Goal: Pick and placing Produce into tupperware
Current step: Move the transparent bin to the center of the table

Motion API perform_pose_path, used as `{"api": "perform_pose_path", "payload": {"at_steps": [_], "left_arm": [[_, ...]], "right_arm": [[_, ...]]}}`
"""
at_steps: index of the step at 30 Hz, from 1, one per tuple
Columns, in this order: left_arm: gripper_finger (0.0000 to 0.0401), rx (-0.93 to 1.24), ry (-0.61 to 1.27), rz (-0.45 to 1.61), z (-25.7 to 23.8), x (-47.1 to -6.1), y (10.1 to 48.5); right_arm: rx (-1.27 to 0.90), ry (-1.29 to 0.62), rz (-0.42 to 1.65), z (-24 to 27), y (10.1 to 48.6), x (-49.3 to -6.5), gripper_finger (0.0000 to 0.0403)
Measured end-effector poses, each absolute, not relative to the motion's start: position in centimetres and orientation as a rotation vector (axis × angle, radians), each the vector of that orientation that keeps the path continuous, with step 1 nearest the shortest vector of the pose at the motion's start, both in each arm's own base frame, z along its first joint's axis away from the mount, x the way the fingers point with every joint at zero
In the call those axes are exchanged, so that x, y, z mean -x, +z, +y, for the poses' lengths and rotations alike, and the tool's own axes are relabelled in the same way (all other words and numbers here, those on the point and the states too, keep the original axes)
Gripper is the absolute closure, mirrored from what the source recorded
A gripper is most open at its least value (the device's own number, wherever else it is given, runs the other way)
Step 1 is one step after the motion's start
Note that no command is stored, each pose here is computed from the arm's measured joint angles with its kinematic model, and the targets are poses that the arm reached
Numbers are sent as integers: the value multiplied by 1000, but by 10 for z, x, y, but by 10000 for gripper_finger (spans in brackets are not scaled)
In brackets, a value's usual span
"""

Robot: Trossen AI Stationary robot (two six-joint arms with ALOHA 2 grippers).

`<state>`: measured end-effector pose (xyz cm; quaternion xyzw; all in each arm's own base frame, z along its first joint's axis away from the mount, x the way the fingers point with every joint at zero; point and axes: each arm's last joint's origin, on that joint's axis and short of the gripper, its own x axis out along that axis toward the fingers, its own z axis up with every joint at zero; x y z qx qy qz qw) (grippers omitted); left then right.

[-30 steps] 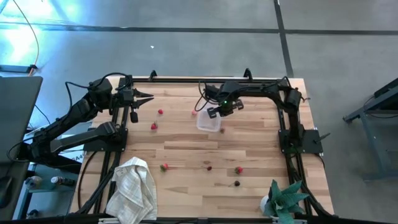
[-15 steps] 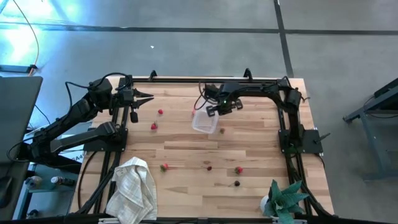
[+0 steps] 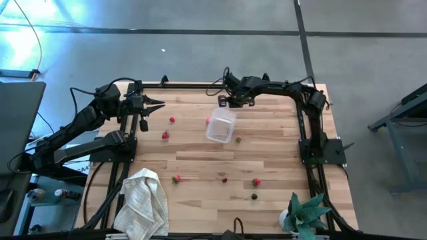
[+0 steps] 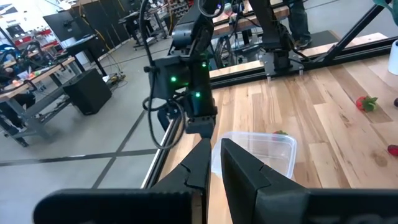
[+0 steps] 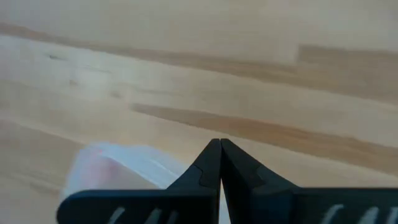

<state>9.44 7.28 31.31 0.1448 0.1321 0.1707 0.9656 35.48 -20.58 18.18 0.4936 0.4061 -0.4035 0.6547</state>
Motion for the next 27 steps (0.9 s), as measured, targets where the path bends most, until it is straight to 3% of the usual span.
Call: {"api": "perform_pose_path", "payload": {"at_steps": [5, 27], "left_arm": [[373, -293, 345, 267, 73, -94, 313], [373, -290, 345, 267, 73, -94, 313]], "right_arm": [[-1149, -860, 863, -210, 184, -359, 403], [-1094, -671, 984, -165, 182, -379, 403]]}}
